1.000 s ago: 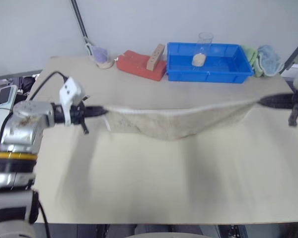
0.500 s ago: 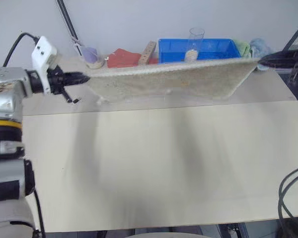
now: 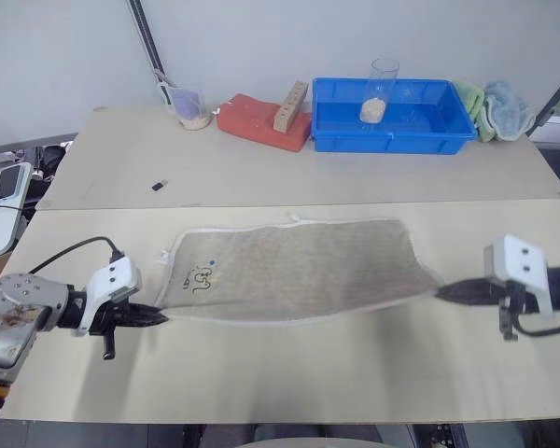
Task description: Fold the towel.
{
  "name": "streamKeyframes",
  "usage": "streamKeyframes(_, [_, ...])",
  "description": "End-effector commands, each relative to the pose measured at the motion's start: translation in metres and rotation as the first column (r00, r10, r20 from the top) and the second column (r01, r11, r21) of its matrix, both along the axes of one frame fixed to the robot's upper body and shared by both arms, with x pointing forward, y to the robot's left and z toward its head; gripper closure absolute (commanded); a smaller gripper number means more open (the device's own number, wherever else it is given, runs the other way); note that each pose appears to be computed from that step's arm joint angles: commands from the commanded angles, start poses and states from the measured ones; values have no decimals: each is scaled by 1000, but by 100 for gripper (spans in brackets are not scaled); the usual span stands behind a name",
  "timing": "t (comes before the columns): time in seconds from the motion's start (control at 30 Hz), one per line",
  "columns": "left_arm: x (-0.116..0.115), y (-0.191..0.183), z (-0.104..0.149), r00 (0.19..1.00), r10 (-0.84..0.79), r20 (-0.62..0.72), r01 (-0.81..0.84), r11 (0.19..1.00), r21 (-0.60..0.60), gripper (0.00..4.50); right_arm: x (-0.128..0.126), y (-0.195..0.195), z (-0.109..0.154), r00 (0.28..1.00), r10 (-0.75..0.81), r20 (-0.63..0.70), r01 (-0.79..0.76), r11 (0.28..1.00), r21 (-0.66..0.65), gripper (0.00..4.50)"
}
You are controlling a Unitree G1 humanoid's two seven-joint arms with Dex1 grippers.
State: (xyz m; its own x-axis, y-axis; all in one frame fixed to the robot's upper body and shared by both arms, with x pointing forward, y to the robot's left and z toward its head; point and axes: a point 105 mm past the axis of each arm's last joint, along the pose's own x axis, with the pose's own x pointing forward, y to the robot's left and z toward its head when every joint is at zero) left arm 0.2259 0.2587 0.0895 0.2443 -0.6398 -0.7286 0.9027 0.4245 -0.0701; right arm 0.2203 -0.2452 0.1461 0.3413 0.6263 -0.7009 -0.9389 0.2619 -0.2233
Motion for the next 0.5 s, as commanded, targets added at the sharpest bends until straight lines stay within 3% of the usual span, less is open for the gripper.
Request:
streamKeyframes(0.03, [-7, 5, 12, 1000, -20, 3, 20, 1000, 10, 450, -16, -1, 8, 999, 14, -33, -15, 999, -31, 448])
streamKeyframes(0.2, [-6, 7, 17, 999, -35, -13, 35, 999, 6, 450, -18, 3, 8, 997, -3, -72, 3, 1000, -8, 448])
streamKeyframes(0.5, [37, 17, 42, 999, 49, 15, -48, 996, -74, 450, 35, 10, 39, 981, -188, -51, 194, 964, 183, 448])
